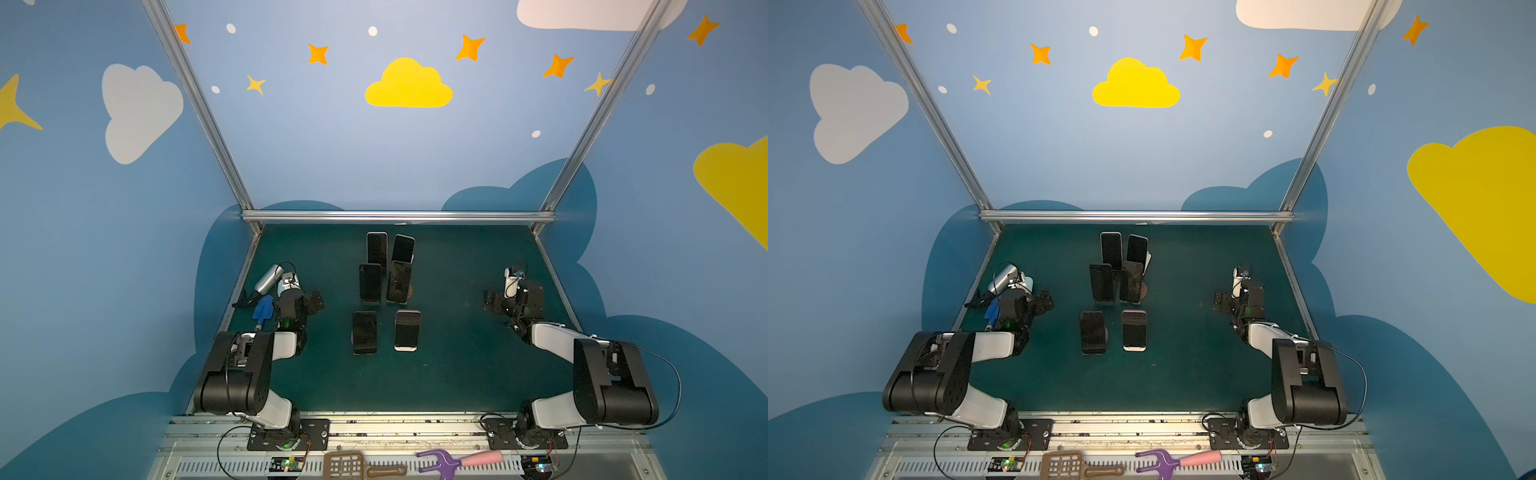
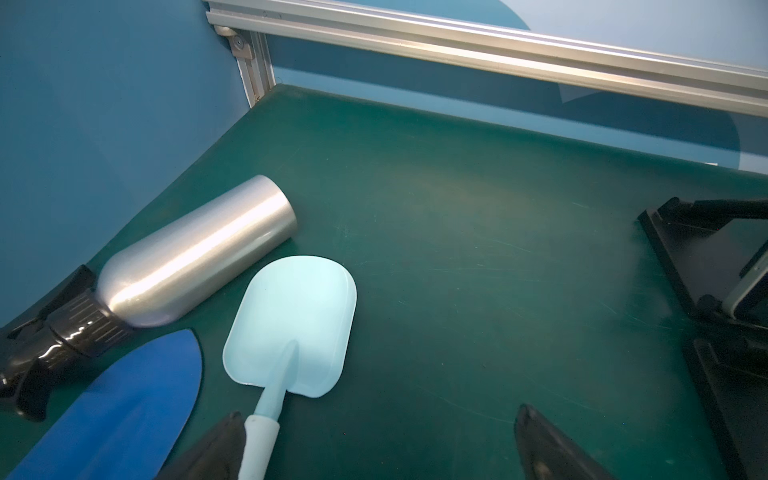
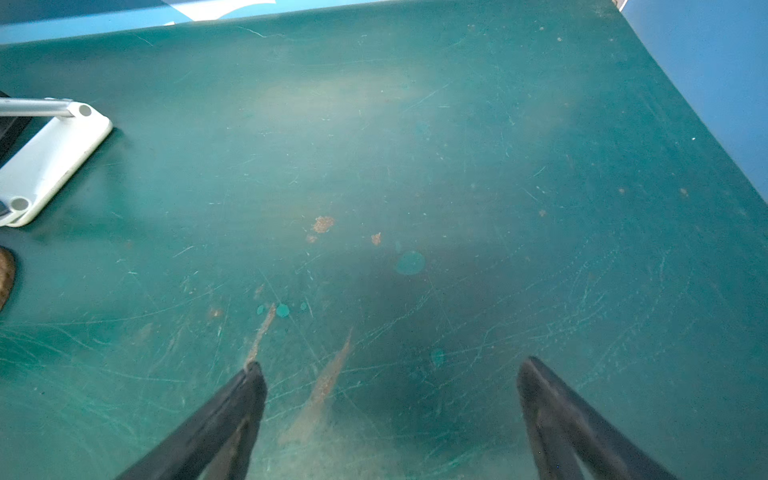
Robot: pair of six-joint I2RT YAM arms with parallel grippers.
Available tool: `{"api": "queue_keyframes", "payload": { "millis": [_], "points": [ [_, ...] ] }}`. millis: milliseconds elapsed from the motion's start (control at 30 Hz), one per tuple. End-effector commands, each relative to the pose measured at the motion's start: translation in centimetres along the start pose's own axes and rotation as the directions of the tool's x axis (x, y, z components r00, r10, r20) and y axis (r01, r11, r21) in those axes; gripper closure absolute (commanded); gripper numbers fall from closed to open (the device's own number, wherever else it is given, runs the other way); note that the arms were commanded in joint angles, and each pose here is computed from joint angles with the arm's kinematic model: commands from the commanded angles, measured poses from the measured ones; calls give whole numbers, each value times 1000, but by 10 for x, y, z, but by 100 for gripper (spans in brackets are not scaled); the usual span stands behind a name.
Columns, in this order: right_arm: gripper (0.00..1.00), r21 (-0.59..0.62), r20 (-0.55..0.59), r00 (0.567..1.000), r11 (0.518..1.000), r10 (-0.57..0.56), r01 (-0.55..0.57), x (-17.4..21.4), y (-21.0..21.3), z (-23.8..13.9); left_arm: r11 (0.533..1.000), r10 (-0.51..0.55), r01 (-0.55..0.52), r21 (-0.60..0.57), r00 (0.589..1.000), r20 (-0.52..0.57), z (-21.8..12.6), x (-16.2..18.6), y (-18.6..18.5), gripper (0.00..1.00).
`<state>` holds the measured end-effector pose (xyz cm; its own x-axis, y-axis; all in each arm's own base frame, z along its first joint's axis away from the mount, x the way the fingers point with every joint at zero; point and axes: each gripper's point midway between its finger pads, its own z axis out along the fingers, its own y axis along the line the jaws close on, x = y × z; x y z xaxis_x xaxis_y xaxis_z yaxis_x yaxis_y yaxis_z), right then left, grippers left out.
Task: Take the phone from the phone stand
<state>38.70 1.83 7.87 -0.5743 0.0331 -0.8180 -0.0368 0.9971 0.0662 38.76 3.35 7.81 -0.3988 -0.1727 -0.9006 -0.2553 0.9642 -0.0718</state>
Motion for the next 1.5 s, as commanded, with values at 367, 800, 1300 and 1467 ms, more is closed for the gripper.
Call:
{"api": "queue_keyframes", "payload": {
  "millis": [367, 800, 1300, 1467],
  "points": [
    [5, -9, 11, 1000, 1000, 7, -7, -8, 2, 2, 1000, 3, -3, 5, 1000, 4, 1, -5, -1, 0],
    [5, -6, 11, 1000, 1000, 5, -5, -8, 1, 2, 1000, 3, -3, 5, 1000, 2, 1, -5, -1, 0],
    [5, -4, 12, 1000, 1000, 4, -4, -8, 2, 2, 1000, 3, -3, 5, 1000, 2, 1, -5, -1, 0],
    [5, -11, 10, 1000, 1000, 8, -8, -7, 2, 1, 1000, 3, -3, 5, 1000, 3, 1, -5, -1, 0]
  ]
}}
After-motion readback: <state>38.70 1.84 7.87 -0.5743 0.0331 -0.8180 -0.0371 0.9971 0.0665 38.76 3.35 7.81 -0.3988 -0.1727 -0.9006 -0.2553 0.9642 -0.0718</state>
